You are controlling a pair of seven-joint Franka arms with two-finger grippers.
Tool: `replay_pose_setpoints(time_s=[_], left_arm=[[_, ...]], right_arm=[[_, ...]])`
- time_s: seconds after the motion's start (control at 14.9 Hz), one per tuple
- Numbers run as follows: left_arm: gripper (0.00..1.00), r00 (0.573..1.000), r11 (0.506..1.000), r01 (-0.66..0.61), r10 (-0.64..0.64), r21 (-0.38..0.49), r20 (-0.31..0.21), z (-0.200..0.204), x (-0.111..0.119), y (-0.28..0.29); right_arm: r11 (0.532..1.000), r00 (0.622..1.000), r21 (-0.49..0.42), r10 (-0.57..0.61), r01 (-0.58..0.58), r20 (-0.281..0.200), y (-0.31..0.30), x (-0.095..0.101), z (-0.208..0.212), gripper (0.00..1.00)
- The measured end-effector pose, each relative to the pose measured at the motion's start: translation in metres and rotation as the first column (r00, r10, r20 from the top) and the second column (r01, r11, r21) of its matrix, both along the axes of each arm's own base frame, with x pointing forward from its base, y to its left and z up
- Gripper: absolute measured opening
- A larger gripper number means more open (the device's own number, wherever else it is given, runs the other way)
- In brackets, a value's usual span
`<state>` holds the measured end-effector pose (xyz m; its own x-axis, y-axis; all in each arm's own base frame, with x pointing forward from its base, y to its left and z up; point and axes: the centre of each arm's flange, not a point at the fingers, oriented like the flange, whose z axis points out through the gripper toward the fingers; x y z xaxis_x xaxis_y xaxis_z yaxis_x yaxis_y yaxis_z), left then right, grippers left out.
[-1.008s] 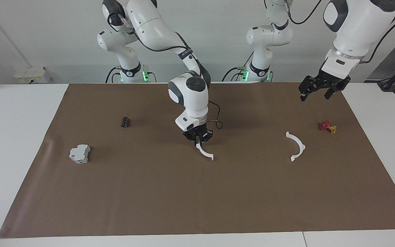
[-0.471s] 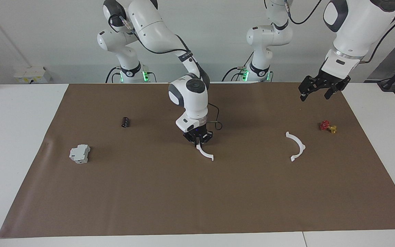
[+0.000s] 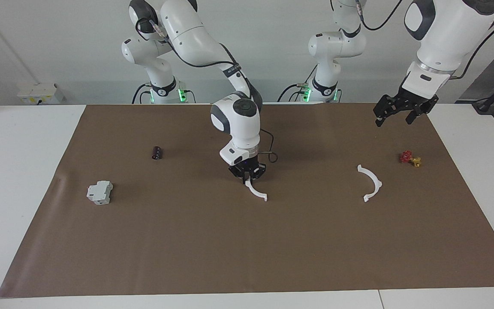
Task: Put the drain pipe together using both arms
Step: 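Lower the clamp half at center and open the right gripper, then withdraw the right gripper while the left gripper reaches the other clamp half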
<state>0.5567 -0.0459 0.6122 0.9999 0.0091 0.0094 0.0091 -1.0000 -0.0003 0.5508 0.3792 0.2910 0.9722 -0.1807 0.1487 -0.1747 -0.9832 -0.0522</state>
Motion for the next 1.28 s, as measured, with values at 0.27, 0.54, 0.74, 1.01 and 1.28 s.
replay_pose_setpoints(time_s=[0.27, 0.54, 0.74, 1.01, 1.28], left_arm=[[1.00, 1.000, 1.000, 0.000, 0.000, 0.000, -0.002, -0.001, 0.000, 0.000], [1.00, 1.000, 1.000, -0.014, 0.014, 0.002, -0.014, -0.018, -0.003, 0.009], [1.00, 0.999, 0.999, -0.035, 0.035, 0.001, -0.003, -0.048, -0.003, 0.020], [1.00, 0.998, 0.998, -0.057, 0.057, -0.001, 0.024, -0.067, 0.000, 0.033], [1.00, 0.988, 0.991, -0.137, 0.137, -0.011, 0.078, -0.125, 0.001, 0.056]], right_arm=[[0.998, 0.998, 0.005, -0.066, 0.066, 0.019, -0.029, 0.024, 0.064, 1.00], [0.991, 0.990, 0.014, -0.133, 0.132, 0.047, -0.098, 0.041, 0.150, 1.00], [0.994, 0.994, -0.021, -0.103, 0.104, 0.046, -0.182, 0.051, 0.203, 1.00], [0.996, 0.999, -0.070, -0.049, 0.050, 0.011, -0.294, 0.041, 0.259, 1.00], [0.996, 0.999, -0.090, -0.025, 0.021, -0.046, -0.348, 0.019, 0.289, 1.00]])
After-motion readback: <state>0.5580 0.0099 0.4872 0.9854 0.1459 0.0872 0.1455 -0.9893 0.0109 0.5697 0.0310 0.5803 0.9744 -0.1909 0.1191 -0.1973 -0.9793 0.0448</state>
